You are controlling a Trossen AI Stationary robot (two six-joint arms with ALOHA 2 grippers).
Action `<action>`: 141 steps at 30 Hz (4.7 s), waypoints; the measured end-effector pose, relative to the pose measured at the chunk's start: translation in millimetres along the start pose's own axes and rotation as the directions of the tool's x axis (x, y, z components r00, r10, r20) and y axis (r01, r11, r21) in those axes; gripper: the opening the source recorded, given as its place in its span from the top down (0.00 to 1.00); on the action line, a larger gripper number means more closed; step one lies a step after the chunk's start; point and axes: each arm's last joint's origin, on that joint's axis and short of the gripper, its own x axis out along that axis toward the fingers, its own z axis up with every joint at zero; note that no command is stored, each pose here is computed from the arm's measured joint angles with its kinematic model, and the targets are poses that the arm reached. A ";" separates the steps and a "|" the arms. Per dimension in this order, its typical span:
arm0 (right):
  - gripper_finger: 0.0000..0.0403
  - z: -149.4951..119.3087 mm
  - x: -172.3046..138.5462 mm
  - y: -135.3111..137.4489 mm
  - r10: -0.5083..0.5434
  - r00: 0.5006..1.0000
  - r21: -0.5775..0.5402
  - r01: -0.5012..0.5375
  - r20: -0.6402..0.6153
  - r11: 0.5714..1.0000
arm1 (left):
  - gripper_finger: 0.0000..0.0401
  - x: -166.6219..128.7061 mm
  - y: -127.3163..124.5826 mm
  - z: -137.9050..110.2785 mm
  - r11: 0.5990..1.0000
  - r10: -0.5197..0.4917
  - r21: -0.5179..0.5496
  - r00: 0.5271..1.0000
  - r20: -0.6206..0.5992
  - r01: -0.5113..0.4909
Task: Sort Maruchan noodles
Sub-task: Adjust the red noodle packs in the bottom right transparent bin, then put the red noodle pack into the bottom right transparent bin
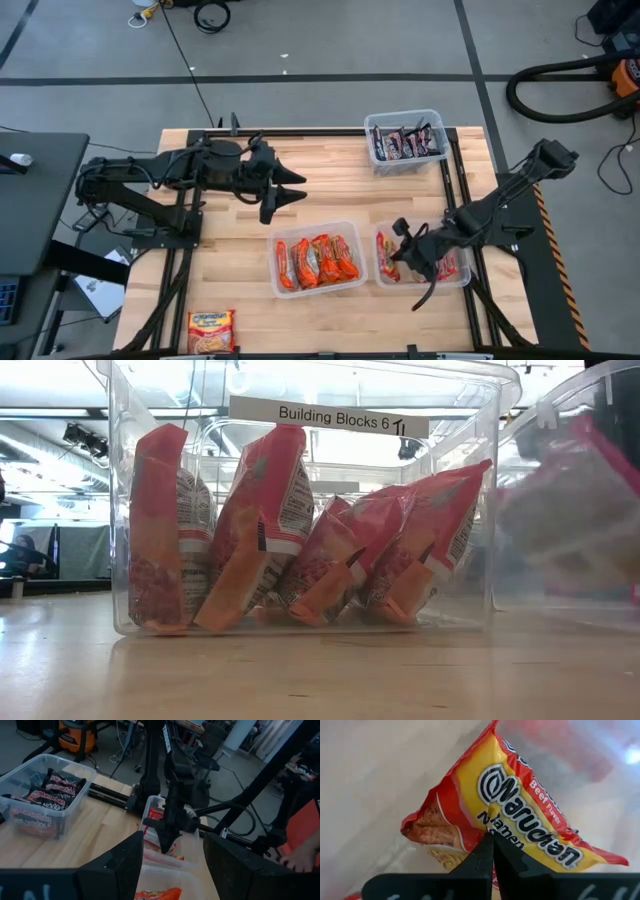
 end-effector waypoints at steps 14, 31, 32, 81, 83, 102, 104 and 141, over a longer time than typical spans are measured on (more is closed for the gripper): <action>0.94 -9.5 38.5 11.6 -0.009 1.000 0.009 0.009 0.014 1.000 | 0.48 0.0 0.3 -0.6 0.999 0.003 -0.032 1.000 -0.007 -0.003; 0.57 13.0 9.9 -1.7 -0.029 1.000 0.014 0.029 -0.003 0.999 | 0.48 -2.2 3.5 -8.7 0.997 0.030 -0.070 0.995 -0.096 -0.037; 0.56 16.8 6.3 -3.4 -0.028 1.000 0.012 0.028 -0.006 1.000 | 0.48 -3.1 3.3 -8.6 0.997 0.021 -0.072 0.995 -0.100 -0.028; 0.25 78.0 -167.8 -72.1 -0.537 0.835 0.321 0.480 0.118 0.817 | 0.35 -68.2 -63.0 -352.8 0.981 -0.037 -0.060 0.123 -0.992 -0.182; 0.26 77.9 -167.8 -72.5 -0.539 0.834 0.323 0.482 0.117 0.815 | 0.35 -64.7 -61.1 -361.2 0.979 0.003 -0.021 0.117 -0.993 -0.202; 0.27 71.1 -173.5 -84.2 -0.577 0.811 0.359 0.513 0.095 0.780 | 0.94 -56.7 -67.6 -366.7 0.979 -0.094 -0.106 0.075 -0.993 -0.176; 0.27 71.1 -173.1 -85.0 -0.577 0.811 0.380 0.507 0.093 0.774 | 0.95 -60.7 -66.2 -359.6 0.968 -0.103 -0.110 0.046 -0.994 -0.224; 0.29 148.2 -117.0 -165.1 -0.336 0.941 0.602 0.246 0.040 0.759 | 0.96 91.7 -16.9 -43.8 0.643 0.544 0.725 0.814 -0.206 -0.246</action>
